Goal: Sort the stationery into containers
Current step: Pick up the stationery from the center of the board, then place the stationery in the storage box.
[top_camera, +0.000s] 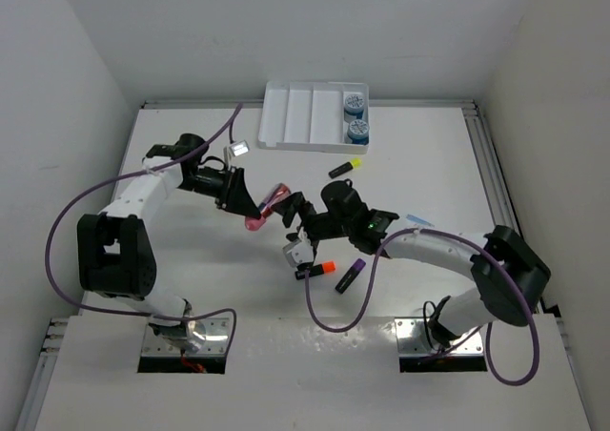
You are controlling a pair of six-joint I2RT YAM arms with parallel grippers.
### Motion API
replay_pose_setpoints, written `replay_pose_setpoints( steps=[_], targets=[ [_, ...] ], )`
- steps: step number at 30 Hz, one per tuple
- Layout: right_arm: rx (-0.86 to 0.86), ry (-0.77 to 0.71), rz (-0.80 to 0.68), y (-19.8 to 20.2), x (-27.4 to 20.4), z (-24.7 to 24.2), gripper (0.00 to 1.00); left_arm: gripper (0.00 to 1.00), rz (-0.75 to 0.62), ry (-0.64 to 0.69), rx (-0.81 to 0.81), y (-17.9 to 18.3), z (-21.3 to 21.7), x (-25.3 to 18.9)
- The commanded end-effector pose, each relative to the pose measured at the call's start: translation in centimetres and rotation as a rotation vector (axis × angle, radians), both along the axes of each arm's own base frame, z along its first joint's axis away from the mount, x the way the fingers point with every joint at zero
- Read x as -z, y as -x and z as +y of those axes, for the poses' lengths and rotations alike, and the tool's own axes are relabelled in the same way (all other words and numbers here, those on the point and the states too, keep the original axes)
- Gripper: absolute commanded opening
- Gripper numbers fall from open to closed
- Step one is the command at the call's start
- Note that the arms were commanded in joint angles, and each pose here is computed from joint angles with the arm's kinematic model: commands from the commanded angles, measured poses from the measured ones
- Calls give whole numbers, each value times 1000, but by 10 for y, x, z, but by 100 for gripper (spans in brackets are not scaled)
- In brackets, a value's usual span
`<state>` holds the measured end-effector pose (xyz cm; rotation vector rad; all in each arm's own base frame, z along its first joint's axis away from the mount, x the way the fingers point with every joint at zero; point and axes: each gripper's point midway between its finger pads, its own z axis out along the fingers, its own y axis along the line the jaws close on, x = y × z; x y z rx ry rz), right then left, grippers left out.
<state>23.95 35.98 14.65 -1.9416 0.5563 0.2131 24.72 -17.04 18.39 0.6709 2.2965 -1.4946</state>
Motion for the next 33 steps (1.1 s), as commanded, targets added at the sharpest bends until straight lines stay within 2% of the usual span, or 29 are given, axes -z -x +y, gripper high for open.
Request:
replay_pose_setpoints(
  steps=[1,8,10,11,12,14,15,18,19,20,21,23,25,26,27,28,29,30,31,32,33],
  targets=[
    [-20,-108,-169,-15,-38,30,89,0,-66,78,53,14,-13,-25],
    [21,-175,-248,-31,-46,48,88,0,-53,82,72,20,-18,-23],
    [40,-177,-239,-35,-43,49,83,0,-49,90,76,21,-19,-23],
    [50,-173,-234,-37,-42,49,76,0,-46,92,76,20,-19,-22],
    [60,-178,-221,-39,-43,49,62,0,-47,96,79,21,-20,-23],
    [76,-179,-216,-42,-44,48,50,0,-43,97,80,21,-19,-22],
    [88,-183,-211,-43,-45,45,41,0,-43,97,78,20,-19,-21],
    [110,-186,-189,-43,-43,38,27,0,-53,96,62,16,-15,-20],
    [117,-189,-178,-43,-46,35,13,4,-47,96,45,11,-12,-19],
    [126,-190,-160,-42,-46,34,6,19,-58,95,36,8,-9,-19],
    [168,-206,-110,-46,-49,33,2,44,-67,90,23,2,-8,-22],
    [299,-236,-10,-66,-61,27,0,57,-108,17,-64,-26,11,-24],
    [417,-253,95,-89,-63,23,0,63,-153,-20,-149,-51,30,-31],
    [500,-309,209,-104,-81,23,0,64,-177,-34,-212,-65,40,-43],
    [605,-333,266,-131,-83,7,0,65,-249,-81,-302,-88,63,-47],
    [687,-305,348,-150,-65,1,0,65,-264,-89,-375,-96,72,-60],
    [792,-421,438,-183,-94,-10,0,71,-349,-104,-434,-112,85,-70],
    [857,-457,497,-201,-98,-17,0,73,-369,-134,-516,-122,101,-74],
    [930,-494,546,-221,-100,-27,0,78,-394,-143,-549,-125,107,-78],
    [1007,-555,668,-247,-103,-25,0,85,-415,-148,-590,-126,112,-85],
    [1087,-609,713,-276,-104,-47,0,85,-451,-165,-626,-133,119,-88]
  ],
)
